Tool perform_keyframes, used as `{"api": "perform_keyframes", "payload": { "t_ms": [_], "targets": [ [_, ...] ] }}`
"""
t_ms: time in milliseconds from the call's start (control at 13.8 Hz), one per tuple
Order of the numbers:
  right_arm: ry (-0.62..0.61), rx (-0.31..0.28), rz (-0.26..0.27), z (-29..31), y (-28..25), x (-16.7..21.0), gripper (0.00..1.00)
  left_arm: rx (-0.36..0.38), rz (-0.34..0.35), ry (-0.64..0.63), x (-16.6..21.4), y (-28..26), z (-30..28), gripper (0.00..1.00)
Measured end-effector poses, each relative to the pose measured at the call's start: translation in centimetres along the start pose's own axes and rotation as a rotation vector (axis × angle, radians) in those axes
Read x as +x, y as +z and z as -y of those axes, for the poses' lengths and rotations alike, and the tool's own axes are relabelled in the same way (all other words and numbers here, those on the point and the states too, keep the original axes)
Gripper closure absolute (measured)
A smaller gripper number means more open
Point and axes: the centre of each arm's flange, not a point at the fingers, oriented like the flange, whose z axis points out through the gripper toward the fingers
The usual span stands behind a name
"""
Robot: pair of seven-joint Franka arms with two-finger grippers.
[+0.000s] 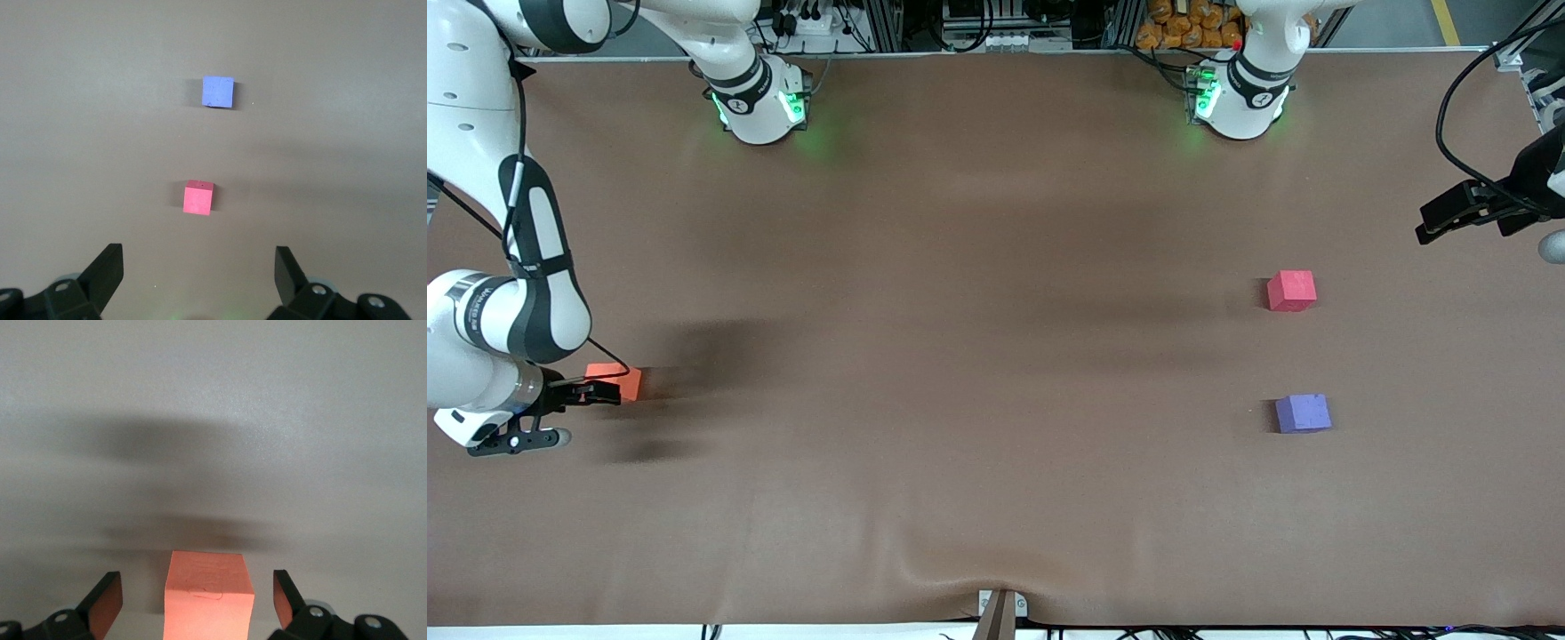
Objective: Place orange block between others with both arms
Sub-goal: 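Close the right gripper on the orange cube and lift it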
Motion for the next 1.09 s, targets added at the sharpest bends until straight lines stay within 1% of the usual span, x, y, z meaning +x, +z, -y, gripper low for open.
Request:
{"api": "perform_keyframes", "payload": {
  "t_ms": [289, 651, 1086],
  "targets": [
    [0.018, 0.011, 0.033, -0.1, 1.6, -0.9, 0.00, 0.000, -0.001, -0.001, 0.0, 0.0, 0.0, 0.00],
    [0.051, -0.003, 0.064, -2.0, 2.7, -2.4, 0.00, 0.000, -0.001, 0.000, 0.0, 0.0, 0.0, 0.00],
    [0.140, -0.004, 0.072, -0.8, 4.2, -2.8, 0.00, 0.000, -0.001, 0.000, 0.0, 0.0, 0.0, 0.00]
  ]
}}
